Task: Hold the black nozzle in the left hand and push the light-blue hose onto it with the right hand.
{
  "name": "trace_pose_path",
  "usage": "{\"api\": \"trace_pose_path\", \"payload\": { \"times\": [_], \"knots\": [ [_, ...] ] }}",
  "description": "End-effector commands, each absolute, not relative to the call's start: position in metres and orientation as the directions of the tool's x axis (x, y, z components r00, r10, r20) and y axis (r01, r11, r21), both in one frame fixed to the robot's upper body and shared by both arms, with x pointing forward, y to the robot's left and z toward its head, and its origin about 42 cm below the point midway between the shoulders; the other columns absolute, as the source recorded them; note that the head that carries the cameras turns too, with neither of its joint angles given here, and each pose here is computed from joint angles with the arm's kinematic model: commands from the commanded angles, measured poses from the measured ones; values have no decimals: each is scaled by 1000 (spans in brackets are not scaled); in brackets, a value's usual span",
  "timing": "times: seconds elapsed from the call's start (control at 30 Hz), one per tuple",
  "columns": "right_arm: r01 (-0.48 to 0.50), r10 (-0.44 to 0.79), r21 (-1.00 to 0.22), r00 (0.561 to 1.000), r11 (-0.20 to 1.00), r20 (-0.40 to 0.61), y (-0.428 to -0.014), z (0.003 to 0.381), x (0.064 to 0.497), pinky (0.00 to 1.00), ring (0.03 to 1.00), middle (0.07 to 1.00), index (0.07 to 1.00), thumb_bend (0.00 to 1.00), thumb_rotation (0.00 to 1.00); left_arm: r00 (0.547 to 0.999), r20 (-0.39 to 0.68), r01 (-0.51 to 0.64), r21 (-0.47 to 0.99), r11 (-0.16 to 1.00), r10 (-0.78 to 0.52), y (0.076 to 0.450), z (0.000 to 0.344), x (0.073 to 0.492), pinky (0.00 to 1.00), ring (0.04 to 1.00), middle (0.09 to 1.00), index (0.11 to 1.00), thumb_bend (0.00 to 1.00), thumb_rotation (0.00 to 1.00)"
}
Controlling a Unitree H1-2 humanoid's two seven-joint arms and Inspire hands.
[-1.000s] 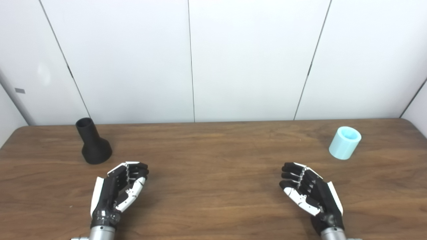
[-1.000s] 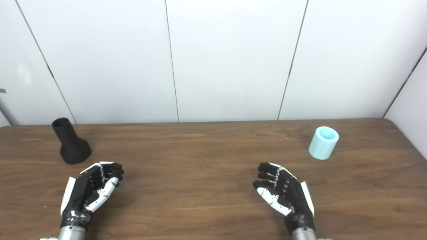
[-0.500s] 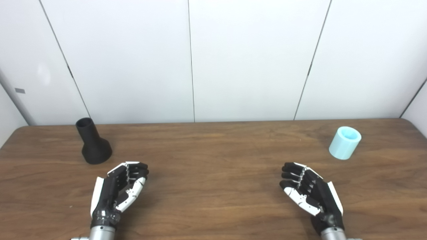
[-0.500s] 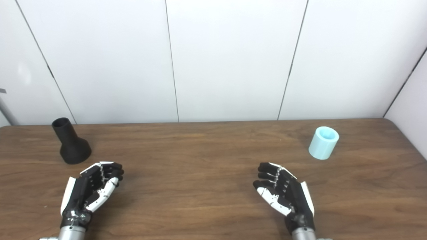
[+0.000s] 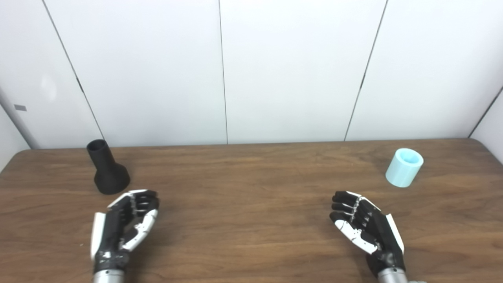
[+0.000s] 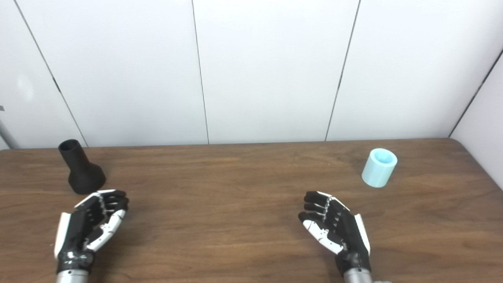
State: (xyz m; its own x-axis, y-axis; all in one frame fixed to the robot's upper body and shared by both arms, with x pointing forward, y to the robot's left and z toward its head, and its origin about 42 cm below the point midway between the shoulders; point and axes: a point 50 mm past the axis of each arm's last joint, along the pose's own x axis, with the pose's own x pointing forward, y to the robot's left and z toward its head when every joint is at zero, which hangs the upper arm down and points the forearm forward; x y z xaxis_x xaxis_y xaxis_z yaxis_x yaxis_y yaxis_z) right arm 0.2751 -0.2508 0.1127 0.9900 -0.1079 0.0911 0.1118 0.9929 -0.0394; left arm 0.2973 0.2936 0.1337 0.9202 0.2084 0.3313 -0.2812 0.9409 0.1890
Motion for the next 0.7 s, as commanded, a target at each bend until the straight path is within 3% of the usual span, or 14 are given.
{"api": "trace_pose_path", "payload": {
  "times": [0.0, 0.17, 0.3, 0.47, 0.67],
  "knots": [
    [112, -106, -33, 984, 993, 146, -254, 122, 275, 634, 697, 703, 668, 278, 190, 895, 368, -343, 209, 916, 252, 309, 130, 296, 511, 553, 584, 602, 643, 82],
    [119, -115, -19, 983, 993, 141, -257, 121, 275, 643, 706, 707, 674, 288, 173, 840, 404, -468, 203, 860, 362, 315, 145, 299, 453, 528, 571, 583, 724, 84],
    [121, -119, -9, 982, 993, 144, -262, 119, 276, 635, 698, 700, 668, 301, 169, 809, 418, -532, 220, 818, 414, 322, 148, 303, 445, 556, 621, 637, 768, 94],
    [127, -123, -24, 983, 992, 140, -268, 119, 277, 635, 699, 702, 672, 301, 176, 805, 421, -546, 250, 800, 418, 330, 145, 305, 500, 597, 654, 653, 798, 127],
    [112, -105, -41, 984, 993, 147, -283, 117, 278, 654, 719, 723, 690, 278, 129, 821, 382, -544, 296, 785, 425, 320, 149, 307, 558, 659, 714, 732, 791, 107]
  ]
}}
